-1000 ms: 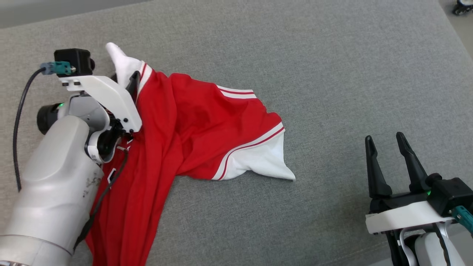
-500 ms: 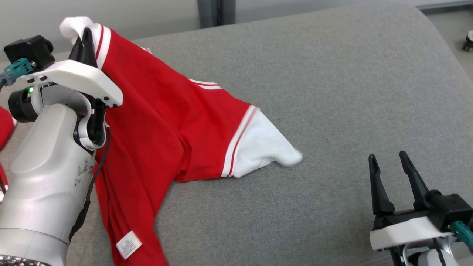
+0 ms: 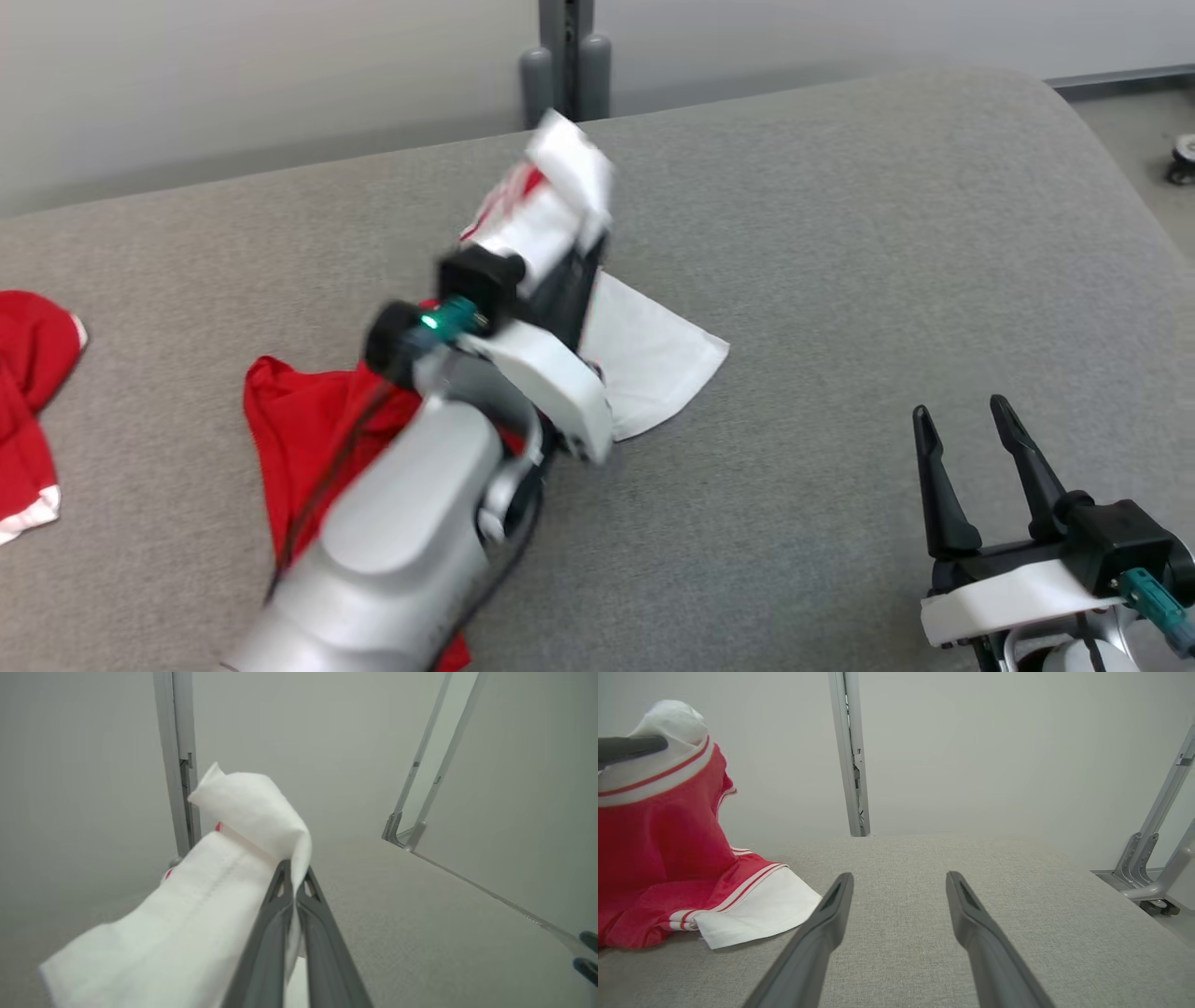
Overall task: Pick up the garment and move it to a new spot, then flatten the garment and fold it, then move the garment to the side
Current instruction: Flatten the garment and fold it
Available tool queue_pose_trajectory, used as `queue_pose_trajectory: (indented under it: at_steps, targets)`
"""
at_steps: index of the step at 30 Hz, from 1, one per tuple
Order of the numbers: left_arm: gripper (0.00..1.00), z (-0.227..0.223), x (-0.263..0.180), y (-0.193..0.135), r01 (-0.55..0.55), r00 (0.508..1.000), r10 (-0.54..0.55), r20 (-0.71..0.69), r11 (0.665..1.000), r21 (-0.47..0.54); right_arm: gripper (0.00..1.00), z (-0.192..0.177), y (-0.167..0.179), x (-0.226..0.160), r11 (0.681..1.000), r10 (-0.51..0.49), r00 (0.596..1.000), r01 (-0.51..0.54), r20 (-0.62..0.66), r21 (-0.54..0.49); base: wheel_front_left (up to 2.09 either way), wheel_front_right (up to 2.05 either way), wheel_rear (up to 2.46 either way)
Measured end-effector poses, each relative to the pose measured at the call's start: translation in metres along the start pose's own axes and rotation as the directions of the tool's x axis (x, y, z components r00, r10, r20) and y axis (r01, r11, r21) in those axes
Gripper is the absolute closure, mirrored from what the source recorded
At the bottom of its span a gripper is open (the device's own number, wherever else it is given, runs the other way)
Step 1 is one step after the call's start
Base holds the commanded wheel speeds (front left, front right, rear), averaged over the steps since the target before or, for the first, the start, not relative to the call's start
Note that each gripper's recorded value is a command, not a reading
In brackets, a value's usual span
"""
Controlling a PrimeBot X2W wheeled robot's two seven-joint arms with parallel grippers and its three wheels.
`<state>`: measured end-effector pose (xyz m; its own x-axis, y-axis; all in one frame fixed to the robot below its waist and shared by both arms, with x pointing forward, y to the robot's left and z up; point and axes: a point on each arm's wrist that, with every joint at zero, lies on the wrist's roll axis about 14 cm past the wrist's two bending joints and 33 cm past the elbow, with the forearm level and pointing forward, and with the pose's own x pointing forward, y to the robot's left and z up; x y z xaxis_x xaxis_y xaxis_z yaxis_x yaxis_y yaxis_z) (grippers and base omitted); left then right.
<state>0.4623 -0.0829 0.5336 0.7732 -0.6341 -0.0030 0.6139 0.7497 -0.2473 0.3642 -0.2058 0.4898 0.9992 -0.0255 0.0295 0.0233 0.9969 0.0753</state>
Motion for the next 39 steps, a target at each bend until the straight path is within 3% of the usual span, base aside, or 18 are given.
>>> queue_pose_trajectory:
  at_steps: [8,9,10,12,17,20,22,25,28,30,34,39]
  targets:
    - [1.00,-0.084,-0.011,-0.084,0.268,0.943,-0.253,-0.216,0.962,0.045,0.00,0.000,-0.032,-0.019,0.993,-0.113,0.994,0.113,-0.008,0.037,0.00,0.00,0.00]
    - [0.61,-0.084,-0.011,-0.084,0.268,0.943,-0.253,-0.216,0.962,0.045,0.00,0.000,-0.032,-0.019,0.993,-0.113,0.994,0.113,-0.008,0.037,0.00,0.00,0.00]
    - [0.00,-0.097,-0.014,-0.101,0.319,0.922,-0.302,-0.242,0.947,0.034,0.00,-0.001,-0.043,-0.027,0.987,-0.152,0.988,0.152,-0.014,0.042,0.00,0.00,0.00]
    - [0.00,-0.102,-0.015,-0.109,0.345,0.911,-0.327,-0.251,0.938,0.028,0.00,-0.001,-0.048,-0.031,0.984,-0.171,0.985,0.172,-0.018,0.044,0.00,0.00,0.00]
    - [0.00,-0.117,-0.043,-0.161,0.498,0.818,-0.508,-0.269,0.860,-0.108,0.00,-0.006,-0.066,-0.048,0.970,-0.238,0.970,0.240,-0.039,0.041,0.00,0.00,0.00]
    - [0.00,-0.105,-0.048,-0.170,0.519,0.817,-0.533,-0.217,0.846,-0.125,0.00,-0.003,-0.067,-0.047,0.970,-0.239,0.971,0.240,-0.029,0.040,0.00,0.00,0.00]
    - [0.00,-0.098,-0.051,-0.168,0.502,0.833,-0.521,-0.185,0.853,-0.145,0.00,0.001,-0.064,-0.044,0.974,-0.225,0.974,0.225,-0.015,0.035,0.00,0.00,0.00]
    - [0.00,-0.086,-0.049,-0.151,0.422,0.887,-0.441,-0.138,0.894,-0.149,0.00,0.006,-0.057,-0.038,0.980,-0.197,0.980,0.196,0.006,0.022,0.00,0.00,0.00]
    - [0.00,-0.068,-0.048,-0.107,0.271,0.956,-0.282,-0.084,0.954,-0.126,0.00,0.009,-0.050,-0.035,0.986,-0.168,0.986,0.168,0.020,0.013,0.00,0.00,0.00]
    - [0.00,-0.066,-0.057,-0.078,0.173,0.980,-0.183,-0.077,0.978,-0.120,0.00,0.011,-0.045,-0.032,0.989,-0.149,0.988,0.149,0.027,0.009,0.00,0.00,0.00]
    - [0.00,-0.078,-0.083,-0.048,0.058,0.992,-0.071,-0.108,0.992,-0.114,0.00,0.011,-0.027,-0.024,0.996,-0.087,0.996,0.087,0.032,0.003,0.00,0.00,0.00]
    - [0.00,-0.084,-0.091,-0.046,0.041,0.990,-0.063,-0.129,0.986,-0.164,0.00,0.016,-0.008,-0.015,1.000,-0.026,0.998,0.026,0.051,0.009,0.00,0.00,0.00]
